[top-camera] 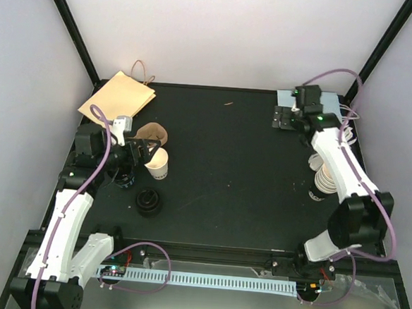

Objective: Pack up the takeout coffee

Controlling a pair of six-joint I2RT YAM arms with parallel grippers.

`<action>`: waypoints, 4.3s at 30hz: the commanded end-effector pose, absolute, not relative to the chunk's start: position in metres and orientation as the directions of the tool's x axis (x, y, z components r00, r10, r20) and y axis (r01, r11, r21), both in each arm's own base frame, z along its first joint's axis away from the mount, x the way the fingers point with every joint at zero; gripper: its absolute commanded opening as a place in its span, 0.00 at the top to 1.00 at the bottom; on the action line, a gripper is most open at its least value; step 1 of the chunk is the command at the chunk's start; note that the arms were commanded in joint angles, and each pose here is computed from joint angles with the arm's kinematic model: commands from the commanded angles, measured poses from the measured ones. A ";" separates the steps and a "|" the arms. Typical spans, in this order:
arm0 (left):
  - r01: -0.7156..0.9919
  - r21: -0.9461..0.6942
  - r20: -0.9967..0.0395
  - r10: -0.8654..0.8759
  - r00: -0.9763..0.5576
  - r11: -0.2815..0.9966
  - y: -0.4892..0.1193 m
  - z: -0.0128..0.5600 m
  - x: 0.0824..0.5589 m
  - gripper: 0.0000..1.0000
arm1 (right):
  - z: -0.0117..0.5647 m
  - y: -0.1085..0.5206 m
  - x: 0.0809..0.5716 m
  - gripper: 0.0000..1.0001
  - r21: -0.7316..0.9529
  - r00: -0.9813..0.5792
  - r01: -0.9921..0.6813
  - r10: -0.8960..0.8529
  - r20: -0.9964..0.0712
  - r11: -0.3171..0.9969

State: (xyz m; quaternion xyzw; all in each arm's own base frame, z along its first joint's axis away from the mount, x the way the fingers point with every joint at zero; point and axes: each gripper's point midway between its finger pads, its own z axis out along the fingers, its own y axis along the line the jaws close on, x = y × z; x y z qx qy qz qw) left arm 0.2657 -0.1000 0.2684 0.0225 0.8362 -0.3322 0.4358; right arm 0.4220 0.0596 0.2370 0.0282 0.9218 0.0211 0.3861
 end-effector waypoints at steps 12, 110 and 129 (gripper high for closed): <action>0.360 -0.480 -0.806 -0.240 -0.542 0.800 -0.095 0.282 0.264 0.01 | 0.146 0.089 0.493 0.06 -0.667 -0.837 -0.062 -0.402 -0.370 0.742; 0.384 -0.571 -0.771 -0.313 -0.554 0.726 -0.107 0.295 0.258 0.01 | 0.248 0.040 0.510 0.99 -0.864 -0.646 0.178 -0.606 -0.464 0.471; 0.400 -0.712 -0.676 -0.410 -0.613 0.577 -0.120 0.303 0.254 0.01 | 0.436 0.220 0.331 0.99 0.069 -0.246 -0.617 -0.109 -0.963 0.784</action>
